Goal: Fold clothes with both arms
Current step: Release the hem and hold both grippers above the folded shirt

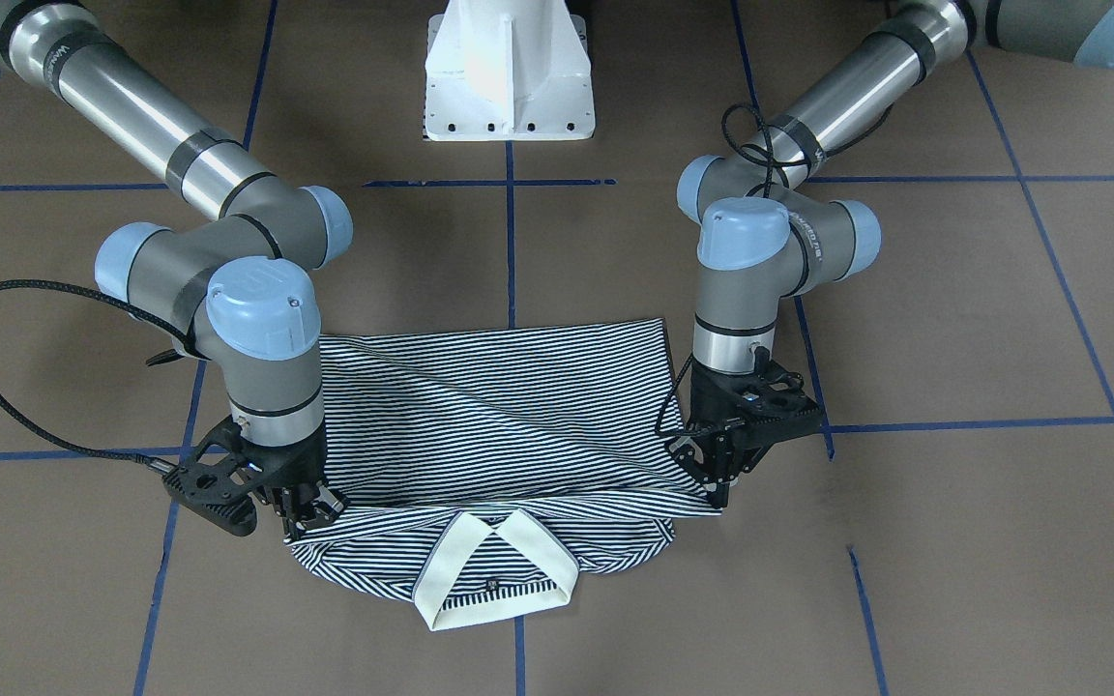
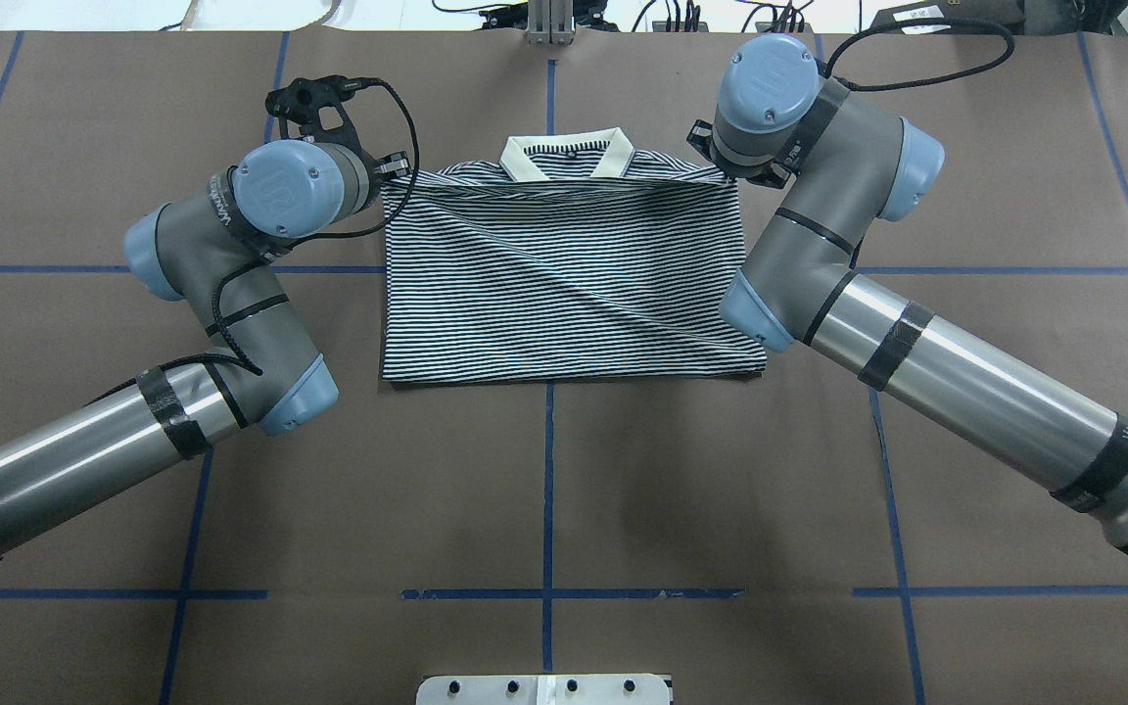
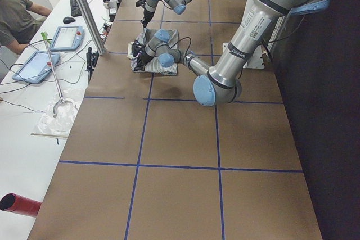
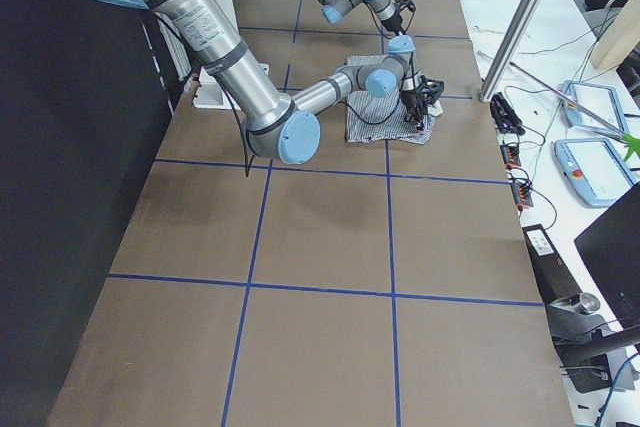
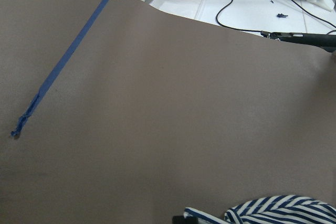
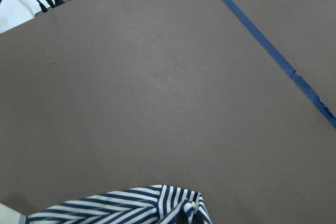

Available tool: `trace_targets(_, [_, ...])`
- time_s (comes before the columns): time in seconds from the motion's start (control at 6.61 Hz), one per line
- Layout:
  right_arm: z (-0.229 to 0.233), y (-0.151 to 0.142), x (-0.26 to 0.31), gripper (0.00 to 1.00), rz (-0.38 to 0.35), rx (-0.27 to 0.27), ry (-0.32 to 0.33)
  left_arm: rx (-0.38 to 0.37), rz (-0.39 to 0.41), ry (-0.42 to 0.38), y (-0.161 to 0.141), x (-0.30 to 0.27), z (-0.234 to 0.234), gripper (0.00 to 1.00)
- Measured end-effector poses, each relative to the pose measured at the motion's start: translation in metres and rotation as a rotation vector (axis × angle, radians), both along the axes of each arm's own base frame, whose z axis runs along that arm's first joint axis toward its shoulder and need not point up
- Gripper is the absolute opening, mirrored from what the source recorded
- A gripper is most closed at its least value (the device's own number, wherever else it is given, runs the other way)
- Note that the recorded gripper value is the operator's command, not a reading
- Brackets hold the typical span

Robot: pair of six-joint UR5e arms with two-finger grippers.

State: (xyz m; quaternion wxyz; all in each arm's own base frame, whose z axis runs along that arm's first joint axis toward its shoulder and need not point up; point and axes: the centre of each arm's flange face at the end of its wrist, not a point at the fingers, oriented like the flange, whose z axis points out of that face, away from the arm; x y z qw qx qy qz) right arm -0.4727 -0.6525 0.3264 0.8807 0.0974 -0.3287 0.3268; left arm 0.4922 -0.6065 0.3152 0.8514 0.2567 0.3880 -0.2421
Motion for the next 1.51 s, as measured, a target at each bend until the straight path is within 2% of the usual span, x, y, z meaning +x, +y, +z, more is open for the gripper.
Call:
trace_targets(0.76, [0.008,-0.008,-0.002,0.00,0.004,0.009,-0.006,0.012,0.003,0.018,-0.005,0.007,-0.018,0.00])
trace_targets(1.06, [-0.013,0.007,0.010,0.00,-0.017,0.037,-0.064,0.042,0.018,0.051,0.003,-0.005,-0.040,0.00])
trace_targets(1.21, [-0.017,0.023,0.025,0.00,-0.042,0.040,-0.106,0.060,0.040,0.081,0.015,-0.017,-0.052,0.00])
trace_targets(1.51, [-0.026,0.037,0.053,0.00,-0.067,0.042,-0.167,0.081,0.065,0.115,0.040,-0.044,-0.064,0.00])
